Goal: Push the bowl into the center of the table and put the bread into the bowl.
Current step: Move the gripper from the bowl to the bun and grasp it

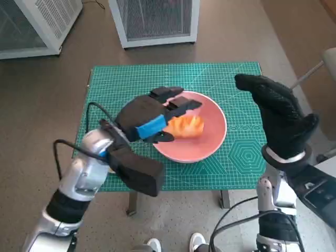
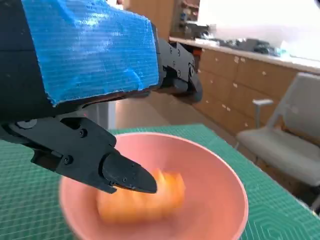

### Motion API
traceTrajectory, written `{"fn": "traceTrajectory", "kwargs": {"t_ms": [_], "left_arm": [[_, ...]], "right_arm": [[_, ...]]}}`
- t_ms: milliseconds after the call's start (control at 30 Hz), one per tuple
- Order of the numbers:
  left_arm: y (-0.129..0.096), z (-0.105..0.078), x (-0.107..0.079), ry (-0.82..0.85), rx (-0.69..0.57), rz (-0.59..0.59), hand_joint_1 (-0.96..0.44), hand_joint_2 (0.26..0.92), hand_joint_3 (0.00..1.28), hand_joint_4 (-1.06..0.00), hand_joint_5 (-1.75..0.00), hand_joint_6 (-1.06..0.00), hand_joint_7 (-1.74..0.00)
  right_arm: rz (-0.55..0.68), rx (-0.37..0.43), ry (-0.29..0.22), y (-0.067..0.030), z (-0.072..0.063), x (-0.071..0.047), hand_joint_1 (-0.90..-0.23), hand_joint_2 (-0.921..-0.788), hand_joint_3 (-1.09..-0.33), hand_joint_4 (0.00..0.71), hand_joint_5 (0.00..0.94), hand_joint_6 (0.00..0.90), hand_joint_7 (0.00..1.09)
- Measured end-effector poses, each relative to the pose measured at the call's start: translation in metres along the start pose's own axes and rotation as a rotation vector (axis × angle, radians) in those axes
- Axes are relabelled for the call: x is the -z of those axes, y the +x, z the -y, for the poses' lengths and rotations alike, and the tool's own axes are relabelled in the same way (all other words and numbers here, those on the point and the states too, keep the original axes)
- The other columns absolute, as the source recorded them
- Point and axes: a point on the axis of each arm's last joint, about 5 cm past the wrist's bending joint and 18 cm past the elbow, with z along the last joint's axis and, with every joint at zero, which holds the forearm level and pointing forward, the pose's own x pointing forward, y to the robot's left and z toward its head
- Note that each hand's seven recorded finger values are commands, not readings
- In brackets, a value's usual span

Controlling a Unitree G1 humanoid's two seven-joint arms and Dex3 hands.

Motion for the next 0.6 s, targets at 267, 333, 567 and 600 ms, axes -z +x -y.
{"fn": "traceTrajectory", "kwargs": {"t_ms": [267, 333, 567, 600], "left_arm": [[-0.040, -0.027, 0.003, -0.043, -0.031, -0.050, -0.42, 0.855, 0.00, -0.14, 0.00, -0.25, -0.14], [-0.050, -0.035, 0.004, -0.038, -0.038, -0.078, -0.41, 0.840, 0.00, -0.14, -0.01, -0.26, -0.14], [-0.078, -0.052, 0.005, -0.010, -0.015, -0.182, -0.35, 0.792, 0.00, -0.16, -0.01, -0.28, -0.13], [-0.082, -0.054, 0.005, -0.005, -0.012, -0.195, -0.34, 0.785, 0.00, -0.17, -0.01, -0.29, -0.13]], "right_arm": [[0.001, 0.001, 0.000, -0.0018, -0.001, -0.001, -0.488, -0.921, -0.536, 0.324, 0.000, -0.001, 0.60], [0.000, 0.002, -0.001, -0.0026, -0.001, -0.001, -0.490, -0.921, -0.538, 0.323, 0.000, -0.001, 0.59], [0.000, 0.006, -0.001, -0.0042, -0.001, -0.002, -0.495, -0.921, -0.538, 0.322, 0.000, -0.001, 0.59], [0.000, 0.006, 0.000, -0.0041, -0.001, -0.002, -0.496, -0.921, -0.537, 0.322, 0.000, -0.001, 0.59]]}}
